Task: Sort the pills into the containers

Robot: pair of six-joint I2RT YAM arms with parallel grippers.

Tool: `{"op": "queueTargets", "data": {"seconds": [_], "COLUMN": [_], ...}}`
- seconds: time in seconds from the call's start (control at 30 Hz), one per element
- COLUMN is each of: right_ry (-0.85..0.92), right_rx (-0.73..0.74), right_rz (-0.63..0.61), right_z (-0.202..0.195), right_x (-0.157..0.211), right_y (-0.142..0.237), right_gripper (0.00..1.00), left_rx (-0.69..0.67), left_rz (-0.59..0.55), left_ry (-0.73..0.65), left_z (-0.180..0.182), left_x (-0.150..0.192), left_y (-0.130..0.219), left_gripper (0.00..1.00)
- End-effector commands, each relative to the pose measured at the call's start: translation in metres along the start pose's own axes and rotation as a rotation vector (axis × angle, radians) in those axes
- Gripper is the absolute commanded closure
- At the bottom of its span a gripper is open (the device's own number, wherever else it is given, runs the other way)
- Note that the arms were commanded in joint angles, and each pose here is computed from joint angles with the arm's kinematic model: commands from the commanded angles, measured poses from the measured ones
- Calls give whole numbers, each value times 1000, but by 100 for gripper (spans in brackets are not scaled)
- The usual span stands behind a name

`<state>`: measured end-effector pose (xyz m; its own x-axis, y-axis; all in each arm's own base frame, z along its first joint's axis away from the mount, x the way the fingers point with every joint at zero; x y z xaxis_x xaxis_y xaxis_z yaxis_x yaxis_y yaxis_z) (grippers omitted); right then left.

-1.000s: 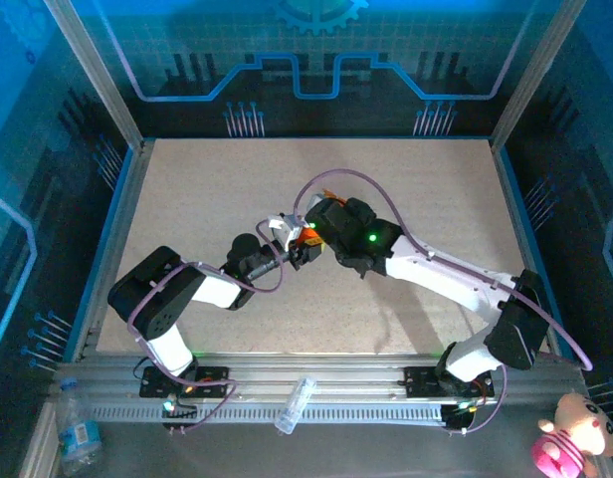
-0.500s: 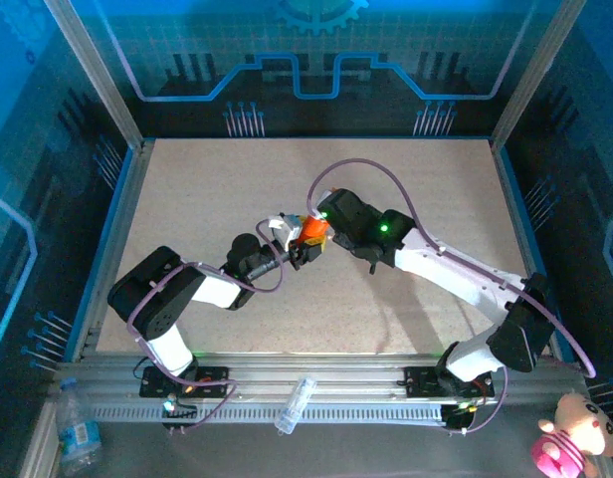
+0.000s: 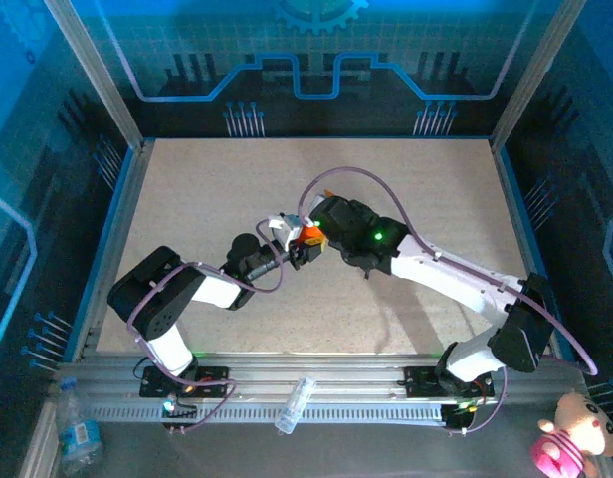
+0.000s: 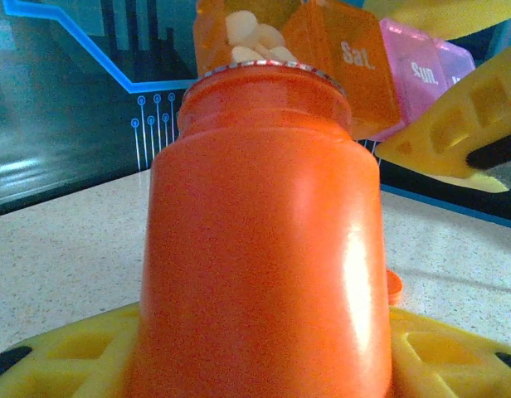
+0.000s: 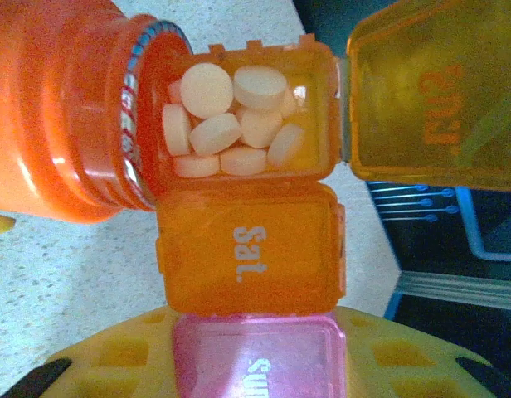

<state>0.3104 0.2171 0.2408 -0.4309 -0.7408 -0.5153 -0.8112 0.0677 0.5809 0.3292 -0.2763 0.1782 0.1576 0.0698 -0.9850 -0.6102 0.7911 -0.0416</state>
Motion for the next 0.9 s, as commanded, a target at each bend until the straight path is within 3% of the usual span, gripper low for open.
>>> {"op": "queueTargets", "data": {"seconds": [0.0,0.27,0.87], "right_ry": [98,171,158], "right_rx": [73,144,196], "right_rz": [-44,-50,-17], "right_z": [3,6,-6], "right_x": [-7,-7,-3], "right_y": [3,-3,-9], "right_gripper": [94,94,94], "left_rx": [-2,-3,-4], "left_rz": [-136,-137,-133], "left_ry": [-38,-40,-43], "left_z": [5,5,4], "left_x": [-44,-44,-43], "left_y": [-3,-3,-1], "left_gripper": [100,100,100]}}
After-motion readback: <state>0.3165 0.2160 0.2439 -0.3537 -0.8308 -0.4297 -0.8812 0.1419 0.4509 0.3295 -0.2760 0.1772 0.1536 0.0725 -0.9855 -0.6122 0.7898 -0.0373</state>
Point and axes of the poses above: each hand's point on the last joint's axis, 136 mm out from that joint toward the fingers, its own y axis back along the fingers, its own z axis along the line the jaws close on, x = y × z, the point moved 1 cm from there along y, back along the fingers, and after that the axes turned 14 degrees about -y, right-handed, at the moved point
